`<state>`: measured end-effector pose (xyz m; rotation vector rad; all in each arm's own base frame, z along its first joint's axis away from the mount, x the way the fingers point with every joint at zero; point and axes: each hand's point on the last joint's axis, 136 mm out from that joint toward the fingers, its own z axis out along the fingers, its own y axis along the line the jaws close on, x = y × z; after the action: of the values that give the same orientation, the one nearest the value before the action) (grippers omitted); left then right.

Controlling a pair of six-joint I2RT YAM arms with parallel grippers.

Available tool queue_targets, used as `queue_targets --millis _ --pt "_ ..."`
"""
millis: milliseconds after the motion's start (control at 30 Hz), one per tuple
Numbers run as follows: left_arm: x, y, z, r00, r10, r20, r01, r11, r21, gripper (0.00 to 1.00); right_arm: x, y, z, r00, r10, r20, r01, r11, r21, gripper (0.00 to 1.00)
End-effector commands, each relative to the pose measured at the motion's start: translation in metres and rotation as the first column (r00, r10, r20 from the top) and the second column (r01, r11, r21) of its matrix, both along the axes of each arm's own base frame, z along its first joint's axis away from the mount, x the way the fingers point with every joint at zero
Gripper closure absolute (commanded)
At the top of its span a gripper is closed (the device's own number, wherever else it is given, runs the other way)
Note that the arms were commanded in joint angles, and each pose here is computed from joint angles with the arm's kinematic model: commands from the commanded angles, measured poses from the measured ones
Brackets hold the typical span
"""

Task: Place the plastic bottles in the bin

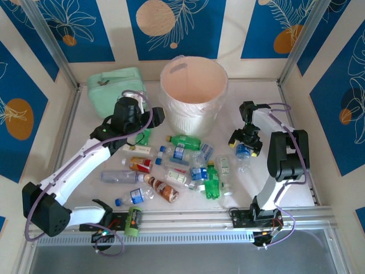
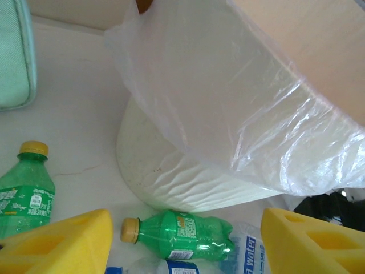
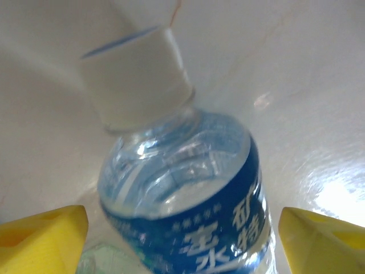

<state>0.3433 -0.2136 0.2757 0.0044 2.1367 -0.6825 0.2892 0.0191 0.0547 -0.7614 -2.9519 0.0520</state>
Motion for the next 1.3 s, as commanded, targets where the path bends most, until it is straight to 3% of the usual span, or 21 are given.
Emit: queue_targets --millis 0,233,400,700,933,1100,1267 --pt "-0.002 -0.011 0.02 0.999 -0.038 0.025 0.039 0.999 -0.038 0.32 0.009 -0.004 -0.004 1.0 0.014 0.003 -0.014 1.0 -0.005 0.15" --pt "-0.002 -0.012 0.021 0.999 -0.039 0.026 0.04 0.998 -0.047 0.33 0.009 -0.007 -0.019 1.0 0.014 -0.025 -0.015 1.0 -0.017 0.21" --pt "-0.002 -0.011 0.023 0.999 -0.037 0.03 0.038 0.998 -0.044 0.33 0.009 -0.011 -0.023 1.0 0.01 -0.026 -0.011 1.0 -0.029 0.32" --pt "0.001 -0.011 0.028 0.999 -0.032 0.043 0.033 0.999 -0.037 0.3 0.014 -0.013 0.001 0.999 0.0 0.049 0.001 1.0 -0.027 0.41" --pt "0.003 -0.009 0.056 0.994 -0.038 0.103 0.04 0.999 -0.018 0.27 0.034 0.007 0.082 0.952 -0.043 0.304 0.01 0.994 0.11 0.43" --pt "0.002 -0.021 0.088 0.978 -0.104 0.178 0.112 0.993 -0.032 0.23 0.043 0.034 0.167 0.844 -0.106 0.526 -0.047 0.962 0.271 0.44" --pt "-0.008 -0.058 0.115 0.931 -0.269 0.246 0.304 0.946 -0.115 0.21 0.039 0.071 0.26 0.697 -0.175 0.695 -0.196 0.886 0.42 0.44"
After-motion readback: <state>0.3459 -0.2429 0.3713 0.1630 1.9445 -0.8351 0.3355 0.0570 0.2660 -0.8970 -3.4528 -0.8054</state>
